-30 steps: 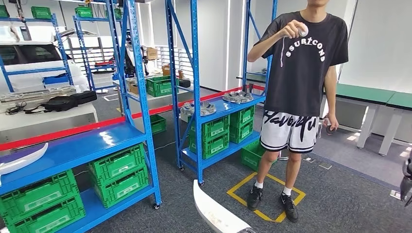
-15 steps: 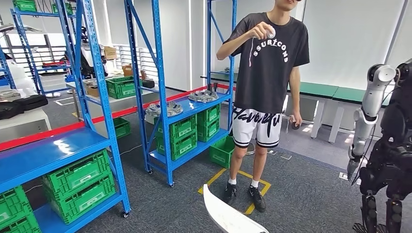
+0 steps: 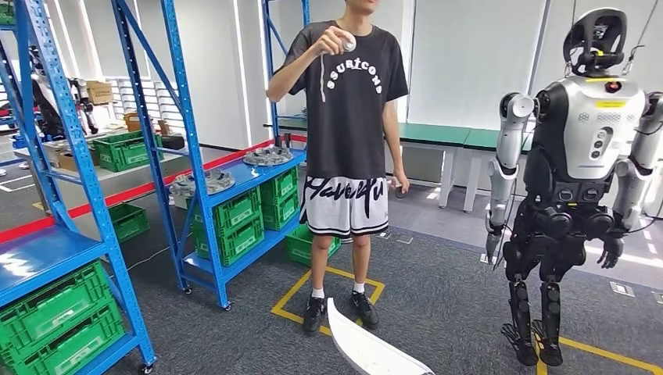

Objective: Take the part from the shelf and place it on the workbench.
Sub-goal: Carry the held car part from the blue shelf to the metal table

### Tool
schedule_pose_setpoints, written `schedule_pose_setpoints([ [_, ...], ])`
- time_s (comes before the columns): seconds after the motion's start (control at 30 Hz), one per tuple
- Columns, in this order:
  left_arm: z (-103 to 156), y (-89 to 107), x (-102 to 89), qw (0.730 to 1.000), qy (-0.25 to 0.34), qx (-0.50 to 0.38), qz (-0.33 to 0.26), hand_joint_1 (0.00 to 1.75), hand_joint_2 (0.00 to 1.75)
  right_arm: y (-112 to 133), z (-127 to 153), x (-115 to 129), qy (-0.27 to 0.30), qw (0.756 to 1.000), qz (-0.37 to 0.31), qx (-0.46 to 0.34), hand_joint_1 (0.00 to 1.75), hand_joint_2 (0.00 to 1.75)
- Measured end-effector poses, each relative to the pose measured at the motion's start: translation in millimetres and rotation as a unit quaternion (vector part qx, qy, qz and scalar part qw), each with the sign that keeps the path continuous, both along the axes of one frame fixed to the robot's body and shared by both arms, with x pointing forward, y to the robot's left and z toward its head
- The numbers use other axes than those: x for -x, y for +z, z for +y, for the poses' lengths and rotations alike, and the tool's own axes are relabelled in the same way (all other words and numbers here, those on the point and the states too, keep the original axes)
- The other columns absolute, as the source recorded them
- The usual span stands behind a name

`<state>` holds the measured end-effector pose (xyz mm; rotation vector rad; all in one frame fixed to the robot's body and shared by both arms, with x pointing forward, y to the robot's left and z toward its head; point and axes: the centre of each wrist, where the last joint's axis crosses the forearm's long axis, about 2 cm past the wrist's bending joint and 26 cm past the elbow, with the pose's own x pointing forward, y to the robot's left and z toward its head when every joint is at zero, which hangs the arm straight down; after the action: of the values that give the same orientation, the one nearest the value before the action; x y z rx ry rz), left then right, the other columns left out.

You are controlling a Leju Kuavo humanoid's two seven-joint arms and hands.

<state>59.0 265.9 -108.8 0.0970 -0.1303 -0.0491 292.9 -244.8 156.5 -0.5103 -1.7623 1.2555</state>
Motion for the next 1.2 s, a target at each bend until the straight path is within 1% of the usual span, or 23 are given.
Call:
schedule_pose_setpoints([
  [0.1,-1,0.4,-1.9,1.0,0.02,0.001,-0.006,0.0,1.75,8,0,-14,0.007,1.0,-0.019,-0.016,1.75,1.75],
  [0.17,0,0.2,-1.4,0.999,0.032,0.0,0.003,0.0,1.75,10,1,-19,0.003,0.999,-0.024,-0.023,1.75,1.75],
  [0.27,4,-0.1,-0.4,0.999,0.035,-0.003,0.019,0.0,1.75,11,0,-21,-0.006,0.999,-0.024,-0.026,1.75,1.75],
  [0.4,12,-0.4,0.1,0.999,0.042,-0.011,0.022,0.0,1.75,15,1,-23,-0.005,0.999,-0.029,-0.028,1.75,1.75],
  [0.53,14,-0.7,1.6,0.998,0.06,-0.011,0.014,0.0,1.75,15,-2,-25,0.0,0.999,-0.028,-0.036,1.75,1.75],
  [0.7,17,-1.4,6.2,0.998,0.062,-0.012,0.007,0.0,1.75,18,-1,-30,0.006,0.999,-0.03,-0.04,1.75,1.75],
  [0.93,23,-1.1,3.8,0.998,0.063,-0.016,-0.001,0.0,1.75,18,1,-31,0.009,0.999,-0.027,-0.04,1.75,1.75],
  [1.07,22,-0.8,1.2,0.998,0.062,-0.017,-0.011,0.0,1.75,17,3,-31,0.01,0.999,-0.024,-0.044,1.75,1.75],
  [1.2,23,-1.6,7.1,0.998,0.059,-0.02,-0.005,0.0,1.75,12,8,-31,0.015,0.999,-0.016,-0.047,1.75,1.75],
])
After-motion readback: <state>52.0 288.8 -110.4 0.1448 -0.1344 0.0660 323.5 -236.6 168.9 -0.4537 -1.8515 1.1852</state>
